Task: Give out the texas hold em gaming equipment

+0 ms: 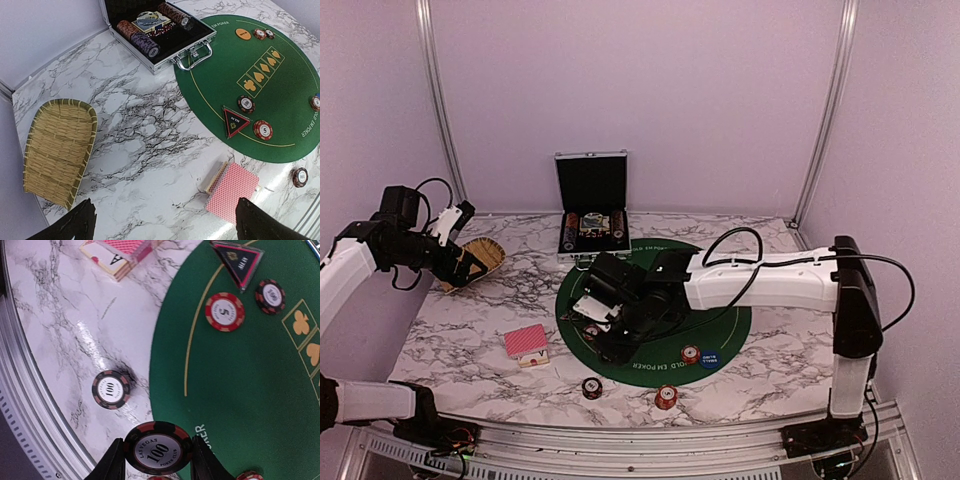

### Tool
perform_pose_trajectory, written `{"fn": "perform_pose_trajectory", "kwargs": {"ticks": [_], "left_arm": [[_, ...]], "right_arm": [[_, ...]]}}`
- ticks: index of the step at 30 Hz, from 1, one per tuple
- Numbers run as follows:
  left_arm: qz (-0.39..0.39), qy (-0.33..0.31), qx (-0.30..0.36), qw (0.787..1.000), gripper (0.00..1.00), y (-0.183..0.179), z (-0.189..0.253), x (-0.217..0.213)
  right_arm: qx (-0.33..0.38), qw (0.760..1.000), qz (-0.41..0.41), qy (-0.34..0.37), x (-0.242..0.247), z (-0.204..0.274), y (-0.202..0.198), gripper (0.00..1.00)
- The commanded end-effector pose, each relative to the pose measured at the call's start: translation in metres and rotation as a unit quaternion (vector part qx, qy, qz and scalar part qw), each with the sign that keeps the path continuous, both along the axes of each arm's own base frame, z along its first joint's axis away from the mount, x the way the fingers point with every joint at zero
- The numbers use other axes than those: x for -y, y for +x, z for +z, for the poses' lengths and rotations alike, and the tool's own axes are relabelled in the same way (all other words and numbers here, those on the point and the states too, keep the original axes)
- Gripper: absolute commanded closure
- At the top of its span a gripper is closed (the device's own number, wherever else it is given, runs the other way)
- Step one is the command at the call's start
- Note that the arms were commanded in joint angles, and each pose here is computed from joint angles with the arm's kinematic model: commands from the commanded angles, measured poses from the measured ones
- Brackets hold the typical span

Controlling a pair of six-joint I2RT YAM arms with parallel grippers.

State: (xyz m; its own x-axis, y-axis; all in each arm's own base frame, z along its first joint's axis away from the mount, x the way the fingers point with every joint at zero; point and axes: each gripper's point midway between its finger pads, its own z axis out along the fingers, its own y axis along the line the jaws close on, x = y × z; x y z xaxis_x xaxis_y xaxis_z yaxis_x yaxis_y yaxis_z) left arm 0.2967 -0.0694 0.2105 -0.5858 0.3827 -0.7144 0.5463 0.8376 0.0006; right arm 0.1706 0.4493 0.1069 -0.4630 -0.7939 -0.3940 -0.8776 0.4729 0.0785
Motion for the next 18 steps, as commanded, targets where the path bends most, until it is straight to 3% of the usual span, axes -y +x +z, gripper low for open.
{"fn": "perform_pose_trajectory", "kwargs": {"ticks": [1,11,18], "left_arm": [[-0.021,0.004,-0.019,1.000,0.01,-0.011,-0.013,0.002],[-0.065,0.007,-0.078,0.995,0.01,-0.024,-0.045,0.012],[-0.106,0.025,-0.110,0.988,0.01,-0.040,-0.062,0.024]], "right_arm": [[0.007,0.996,-0.088,-0.010,0.055,0.006,0.037,0.87],[0.004,0.952,-0.302,-0.046,0.213,-0.024,0.103,0.88],[-0.008,0.936,-0.346,-0.059,0.248,-0.047,0.115,0.89]]}}
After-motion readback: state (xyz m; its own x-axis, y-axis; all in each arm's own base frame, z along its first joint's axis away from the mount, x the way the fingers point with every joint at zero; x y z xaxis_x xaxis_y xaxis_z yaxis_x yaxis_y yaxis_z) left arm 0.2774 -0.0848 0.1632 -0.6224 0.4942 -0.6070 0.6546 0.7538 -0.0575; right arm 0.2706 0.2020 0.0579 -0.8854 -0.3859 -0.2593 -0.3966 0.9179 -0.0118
